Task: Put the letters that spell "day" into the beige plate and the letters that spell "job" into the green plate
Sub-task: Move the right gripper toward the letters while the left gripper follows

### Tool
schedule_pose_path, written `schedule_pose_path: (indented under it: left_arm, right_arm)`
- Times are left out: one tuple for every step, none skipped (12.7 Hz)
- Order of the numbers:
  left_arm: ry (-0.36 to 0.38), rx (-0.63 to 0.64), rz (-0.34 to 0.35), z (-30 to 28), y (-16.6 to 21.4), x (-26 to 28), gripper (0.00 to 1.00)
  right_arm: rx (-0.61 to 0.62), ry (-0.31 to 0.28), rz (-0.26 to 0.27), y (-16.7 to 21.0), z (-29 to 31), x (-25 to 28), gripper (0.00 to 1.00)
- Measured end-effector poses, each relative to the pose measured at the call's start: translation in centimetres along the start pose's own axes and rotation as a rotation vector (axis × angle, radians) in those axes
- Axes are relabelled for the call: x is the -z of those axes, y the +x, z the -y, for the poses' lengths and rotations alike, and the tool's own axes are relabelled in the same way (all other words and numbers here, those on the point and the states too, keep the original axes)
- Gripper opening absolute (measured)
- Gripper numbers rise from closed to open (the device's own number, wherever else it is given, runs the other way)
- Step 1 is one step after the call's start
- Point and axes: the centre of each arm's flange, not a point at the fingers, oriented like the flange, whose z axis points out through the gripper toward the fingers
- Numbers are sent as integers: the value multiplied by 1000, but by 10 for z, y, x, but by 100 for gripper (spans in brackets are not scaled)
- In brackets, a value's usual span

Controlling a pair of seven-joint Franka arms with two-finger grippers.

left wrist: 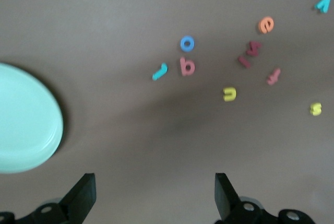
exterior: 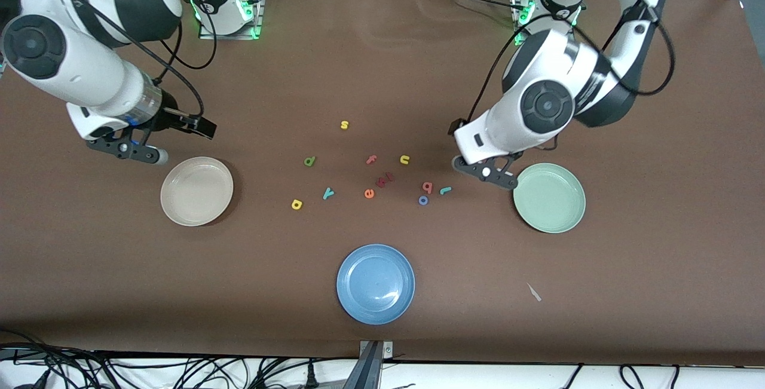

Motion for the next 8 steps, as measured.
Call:
schedule_pose_path:
  left_arm:
    - [-5,2,-15,2,11,-17,100]
    - [-10,2,-27,5,22,-35,100]
    - [-14,-13,-39,8,32,-55,100]
    - [-17,-50,-53,9,43,-79,100]
    - [-19,-90,-67,11,53,-102,100]
    - [-20,-129,-75,13,60,-122,100]
    - [-20,-171,-79,17,64,-138,100]
    - [-18,-207,-84,20,67,-148,100]
  right_arm:
    - [-41,10,-14,-4,12,-13,100]
    - [-83,20,-24,-9,25,-30,100]
    - [-126,28,-28,-14,38,-48,100]
    - [-163,31,-27,-17,50,-68,100]
    - [-183,32,-22,-20,64,-86,100]
    - [-186,32,-17,-22,77,-105,100]
    - [-178,35,-15,-22,89,-126,100]
    - [-173,40,-14,-21,101,-149,100]
